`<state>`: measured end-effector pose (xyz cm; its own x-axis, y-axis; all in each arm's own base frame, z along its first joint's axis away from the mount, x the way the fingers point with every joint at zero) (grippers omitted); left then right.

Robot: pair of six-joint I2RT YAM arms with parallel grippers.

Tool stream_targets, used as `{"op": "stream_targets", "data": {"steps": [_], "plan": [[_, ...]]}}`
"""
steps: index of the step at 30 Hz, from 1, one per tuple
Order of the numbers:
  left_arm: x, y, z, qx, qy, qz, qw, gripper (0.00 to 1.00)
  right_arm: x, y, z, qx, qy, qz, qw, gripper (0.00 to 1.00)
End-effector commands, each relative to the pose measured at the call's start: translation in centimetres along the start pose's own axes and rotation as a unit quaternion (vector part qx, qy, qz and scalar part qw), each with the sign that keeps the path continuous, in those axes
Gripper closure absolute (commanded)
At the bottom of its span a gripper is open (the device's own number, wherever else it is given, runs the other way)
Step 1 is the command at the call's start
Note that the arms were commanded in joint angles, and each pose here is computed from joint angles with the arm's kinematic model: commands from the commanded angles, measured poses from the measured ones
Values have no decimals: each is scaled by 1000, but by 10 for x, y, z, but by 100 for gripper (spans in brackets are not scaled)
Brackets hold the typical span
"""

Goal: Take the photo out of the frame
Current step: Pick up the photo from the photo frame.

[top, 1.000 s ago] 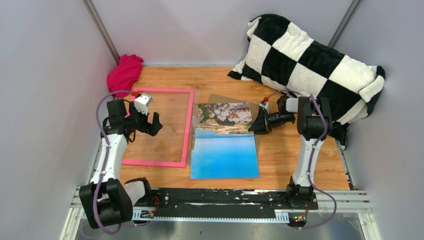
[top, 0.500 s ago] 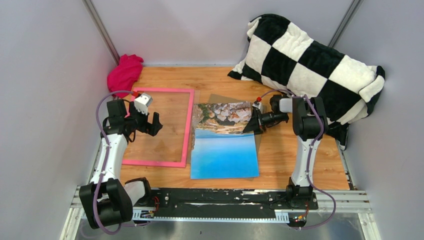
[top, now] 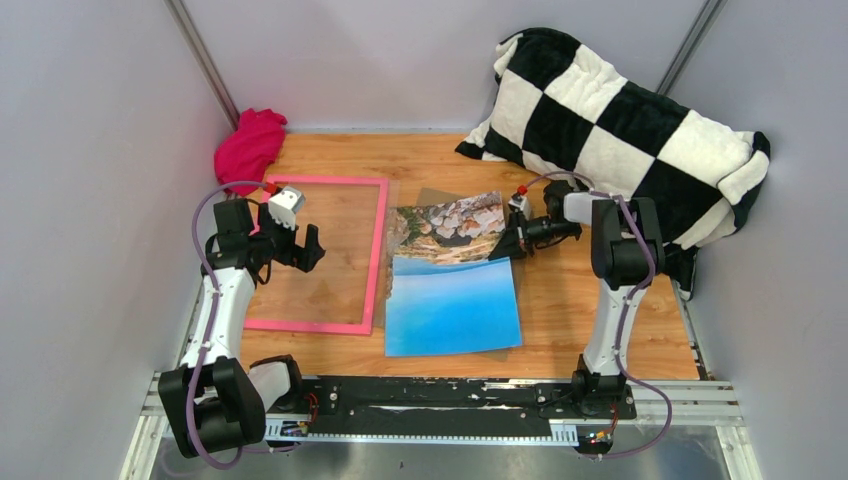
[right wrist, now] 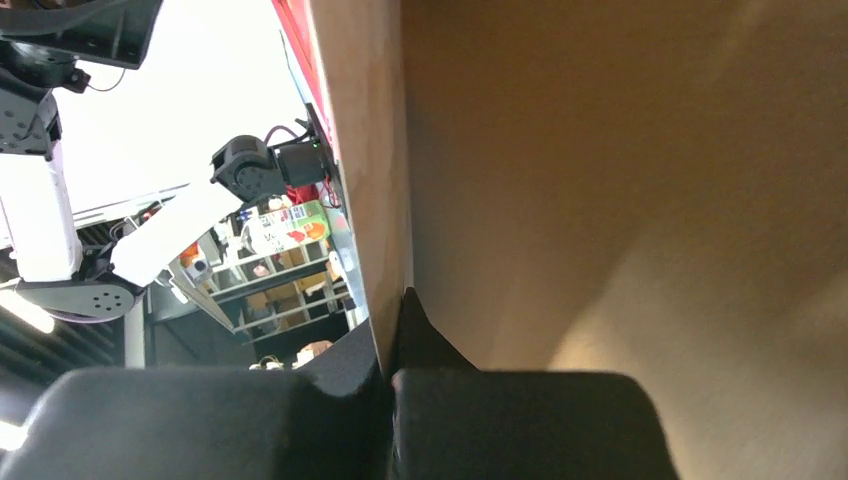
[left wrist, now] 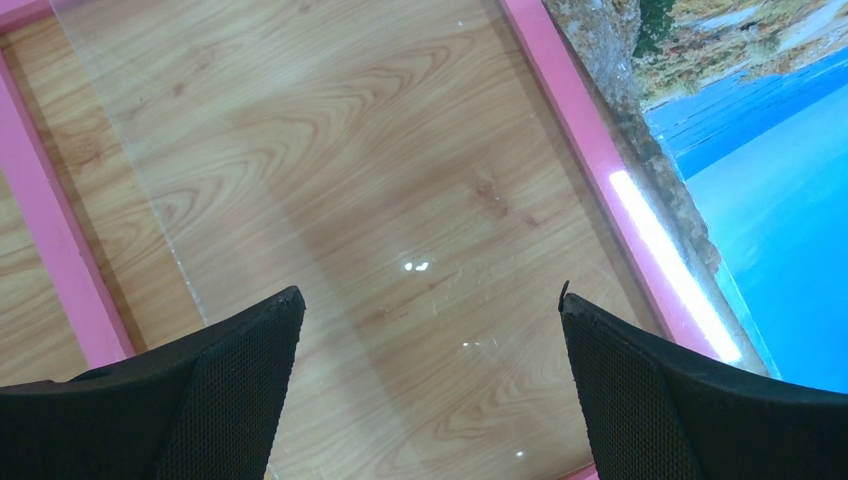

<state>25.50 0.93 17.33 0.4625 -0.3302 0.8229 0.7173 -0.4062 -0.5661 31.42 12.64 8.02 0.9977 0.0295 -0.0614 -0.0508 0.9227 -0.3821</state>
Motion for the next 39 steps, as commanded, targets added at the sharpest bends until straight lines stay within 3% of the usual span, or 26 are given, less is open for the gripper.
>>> {"op": "stream_targets", "data": {"steps": [1,15,26,39], "plan": [[-1,-1,3,9,6,-2,1000,0,-3,-21,33,8,-9,-30,999,100],[-2,-2,4,17,7,1,1000,0,1,-61,122,77,-87,-79,990,100],[-2,-2,5,18,7,2,1000,0,13,-81,189,120,-135,-155,971,100],[-2,-2,5,23,8,4,1000,0,0,-50,300,196,-218,-120,948,100]]}}
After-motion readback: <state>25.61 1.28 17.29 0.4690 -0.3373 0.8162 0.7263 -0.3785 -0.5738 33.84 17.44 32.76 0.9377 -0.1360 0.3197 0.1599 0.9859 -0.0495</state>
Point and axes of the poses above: each gripper's point midway between its finger pads, its own y axis out along the fingers, its own z axis along the line the jaws close on, x = y × z, the point moved 6 cm from there along -y, back along the fingers, and after that the axes turned 6 degrees about y, right-handed, at the moved point
